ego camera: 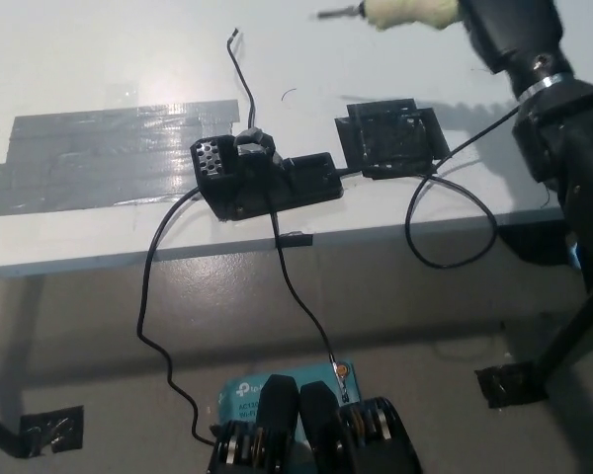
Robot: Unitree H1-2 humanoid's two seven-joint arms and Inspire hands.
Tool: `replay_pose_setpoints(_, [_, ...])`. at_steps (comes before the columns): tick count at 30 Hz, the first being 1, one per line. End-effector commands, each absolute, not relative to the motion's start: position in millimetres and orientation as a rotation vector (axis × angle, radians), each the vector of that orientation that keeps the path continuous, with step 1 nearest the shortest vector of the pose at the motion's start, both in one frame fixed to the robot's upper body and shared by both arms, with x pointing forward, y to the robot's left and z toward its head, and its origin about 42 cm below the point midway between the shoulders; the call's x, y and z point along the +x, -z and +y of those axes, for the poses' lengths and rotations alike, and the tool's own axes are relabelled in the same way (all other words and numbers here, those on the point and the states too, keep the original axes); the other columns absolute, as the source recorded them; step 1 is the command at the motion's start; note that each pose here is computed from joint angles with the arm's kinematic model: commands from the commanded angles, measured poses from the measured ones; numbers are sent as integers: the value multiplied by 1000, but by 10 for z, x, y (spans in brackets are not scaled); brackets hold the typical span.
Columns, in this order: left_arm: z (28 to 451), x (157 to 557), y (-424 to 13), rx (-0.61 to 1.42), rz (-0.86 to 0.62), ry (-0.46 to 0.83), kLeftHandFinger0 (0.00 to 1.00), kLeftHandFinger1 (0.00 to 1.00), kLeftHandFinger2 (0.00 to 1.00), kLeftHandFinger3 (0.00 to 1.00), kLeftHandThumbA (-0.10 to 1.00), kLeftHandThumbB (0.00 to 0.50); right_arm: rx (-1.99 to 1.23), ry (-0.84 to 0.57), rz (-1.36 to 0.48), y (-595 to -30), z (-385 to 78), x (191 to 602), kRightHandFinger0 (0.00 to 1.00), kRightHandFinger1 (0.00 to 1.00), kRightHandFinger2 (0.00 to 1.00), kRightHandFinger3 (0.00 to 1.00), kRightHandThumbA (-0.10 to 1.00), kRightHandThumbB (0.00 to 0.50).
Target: The robot uses its right hand to grab the soldering gun kept on the middle of the table and pulls it out of its base and keep it on the right side of the base
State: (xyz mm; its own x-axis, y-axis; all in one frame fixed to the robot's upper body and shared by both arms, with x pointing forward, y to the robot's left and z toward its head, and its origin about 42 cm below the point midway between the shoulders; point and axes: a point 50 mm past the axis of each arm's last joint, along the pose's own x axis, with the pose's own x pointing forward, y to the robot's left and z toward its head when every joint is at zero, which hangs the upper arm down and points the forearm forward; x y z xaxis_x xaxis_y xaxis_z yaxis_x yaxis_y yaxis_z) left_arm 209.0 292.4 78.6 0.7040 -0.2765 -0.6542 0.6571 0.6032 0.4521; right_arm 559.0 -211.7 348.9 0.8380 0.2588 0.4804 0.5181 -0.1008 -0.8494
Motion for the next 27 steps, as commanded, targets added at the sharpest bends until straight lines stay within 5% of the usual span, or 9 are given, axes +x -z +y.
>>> replay_pose_setpoints(1, [3013,2092,-858,762,574,571,798,883,1000,1000,818,182,-1570,339,-546,-3817,-2122,5607,0,0,210,248,-100,120])
replay_pose_setpoints(5, [3004,2102,-852,757,583,570,805,893,1000,1000,797,200,-1543,313,-422,-3655,-2141,5570,0,0,137,426,-36,124])
replay_pose_setpoints(6, [3004,2109,-848,747,588,577,796,895,1000,1000,787,206,-1537,294,-299,-3489,-2158,5548,0,65,250,500,116,23])
replay_pose_setpoints(8, [3009,2113,-847,755,595,585,813,914,1000,1000,790,212,-1544,289,-286,-3262,-2197,5487,0,83,316,221,61,14])
replay_pose_setpoints(13, [3007,2158,-881,771,587,593,842,932,1000,1000,768,209,-1463,258,-122,-2744,-2228,5377,0,27,292,317,-100,3])
replay_pose_setpoints(15, [2998,2172,-890,768,584,597,853,936,1000,1000,771,209,-1411,244,-114,-2518,-2199,5294,0,0,213,467,-79,31])
replay_pose_setpoints(20, [2979,2186,-901,767,581,599,861,954,1000,1000,768,212,-1415,198,-57,-2239,-2094,5165,0,1,193,422,79,0])
replay_pose_setpoints(21, [2974,2188,-901,764,580,598,872,967,1000,1000,762,209,-1410,186,-33,-2198,-2084,5157,0,6,206,551,4,7])
replay_pose_setpoints(27, [2977,2206,-921,775,579,602,885,966,1000,1000,770,208,-1412,141,3,-2049,-2079,5124,0,0,202,475,-63,0])
